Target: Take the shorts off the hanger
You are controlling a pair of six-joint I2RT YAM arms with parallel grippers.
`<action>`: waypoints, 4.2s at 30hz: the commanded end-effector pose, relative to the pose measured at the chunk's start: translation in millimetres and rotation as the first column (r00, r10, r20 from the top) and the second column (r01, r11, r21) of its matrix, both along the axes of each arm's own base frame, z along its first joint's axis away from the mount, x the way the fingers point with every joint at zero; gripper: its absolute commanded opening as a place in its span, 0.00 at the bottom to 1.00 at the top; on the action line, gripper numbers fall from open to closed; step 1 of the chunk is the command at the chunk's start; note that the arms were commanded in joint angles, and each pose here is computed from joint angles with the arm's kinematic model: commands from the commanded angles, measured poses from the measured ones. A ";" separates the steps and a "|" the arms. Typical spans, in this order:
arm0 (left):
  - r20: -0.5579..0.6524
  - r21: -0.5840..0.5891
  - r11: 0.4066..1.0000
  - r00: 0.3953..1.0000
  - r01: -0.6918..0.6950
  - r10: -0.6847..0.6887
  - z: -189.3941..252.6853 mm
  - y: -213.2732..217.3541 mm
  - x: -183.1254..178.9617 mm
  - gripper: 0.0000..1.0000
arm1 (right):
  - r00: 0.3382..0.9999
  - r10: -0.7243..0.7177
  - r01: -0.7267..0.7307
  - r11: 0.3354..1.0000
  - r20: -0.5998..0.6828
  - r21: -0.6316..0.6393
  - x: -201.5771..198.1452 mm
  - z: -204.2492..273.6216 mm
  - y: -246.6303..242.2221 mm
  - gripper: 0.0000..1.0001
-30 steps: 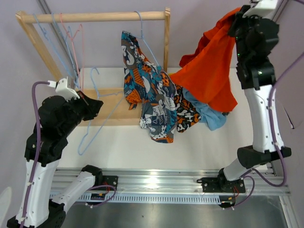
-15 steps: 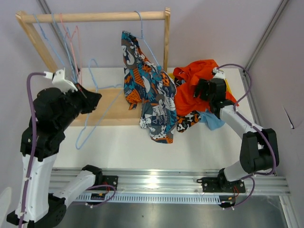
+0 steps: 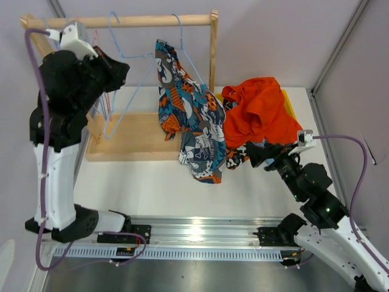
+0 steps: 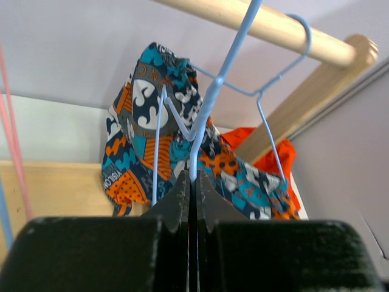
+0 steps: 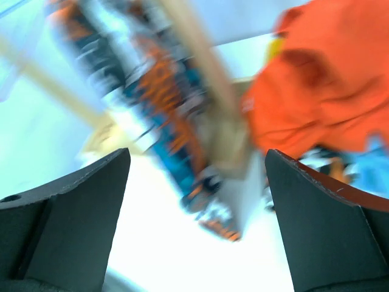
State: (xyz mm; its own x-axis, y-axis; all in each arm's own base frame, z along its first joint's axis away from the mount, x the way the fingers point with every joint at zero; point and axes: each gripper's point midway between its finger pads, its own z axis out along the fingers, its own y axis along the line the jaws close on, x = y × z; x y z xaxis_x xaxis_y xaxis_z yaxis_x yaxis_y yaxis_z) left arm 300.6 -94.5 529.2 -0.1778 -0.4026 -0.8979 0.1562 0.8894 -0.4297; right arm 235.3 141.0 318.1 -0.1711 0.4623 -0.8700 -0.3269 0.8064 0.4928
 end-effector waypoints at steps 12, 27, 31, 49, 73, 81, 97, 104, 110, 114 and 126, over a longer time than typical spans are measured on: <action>0.040 -0.027 0.996 0.996 -0.082 0.083 10.3 -8.4 118.8 0.00 | 0.974 0.134 -0.148 0.987 -0.182 -0.063 -67.7 -56.0 8.8 0.99; -0.013 0.062 0.977 0.978 -0.205 0.206 -19.8 29.8 90.1 0.15 | 0.970 0.150 -0.165 0.984 -0.189 -0.069 -65.5 -63.7 17.6 0.99; -0.011 0.068 0.977 0.979 -0.201 0.202 -16.4 31.5 82.5 0.45 | 0.972 0.140 -0.157 0.985 -0.190 -0.077 -67.4 -62.4 11.8 0.99; 0.093 0.001 0.987 0.982 0.163 -0.162 33.5 -47.8 43.6 0.76 | 0.976 0.137 -0.148 0.987 -0.168 -0.056 -70.9 -47.1 4.7 0.99; -0.047 0.012 0.962 0.961 0.273 -0.272 -55.4 -170.9 131.2 0.65 | 0.979 0.103 -0.120 0.989 -0.178 -0.085 -71.2 -47.2 -5.2 0.99; -0.062 0.005 0.977 0.975 0.214 -0.213 -64.1 -170.7 143.5 0.01 | 0.979 0.099 -0.116 0.989 -0.177 -0.089 -70.3 -48.1 -5.4 0.99; 0.092 -0.072 0.962 0.962 0.264 -0.257 31.0 -129.2 52.6 0.00 | 0.963 0.270 -0.266 0.942 -0.012 -0.202 -36.1 50.3 84.5 0.99; 0.089 -0.071 0.959 0.959 0.276 -0.269 33.9 -122.2 36.6 0.00 | 0.925 0.373 -0.346 0.905 0.068 -0.248 -28.2 105.1 171.3 0.99; 0.094 -0.059 0.958 0.957 0.279 -0.273 34.8 -118.0 29.4 0.00 | 0.906 0.418 -0.392 0.888 0.068 -0.240 -35.4 106.9 228.5 1.00; 0.096 -0.055 0.957 0.956 0.284 -0.278 35.4 -116.3 25.4 0.00 | 0.895 0.445 -0.424 0.872 0.035 -0.243 -38.9 86.9 256.3 0.99; 0.115 -0.075 0.955 0.954 0.286 -0.277 40.3 -110.4 14.0 0.00 | 0.903 0.429 -0.401 0.859 0.022 -0.320 -13.4 10.1 303.5 0.00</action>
State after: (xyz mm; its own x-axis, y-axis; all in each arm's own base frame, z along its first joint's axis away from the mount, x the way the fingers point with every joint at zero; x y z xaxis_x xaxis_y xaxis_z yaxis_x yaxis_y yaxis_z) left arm 334.6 -211.0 525.7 -0.3125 -0.3686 -0.8755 0.3634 0.8052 -0.4686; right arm 213.5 438.9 323.7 -0.2466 0.0270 -0.9687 -0.6986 0.6878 0.1970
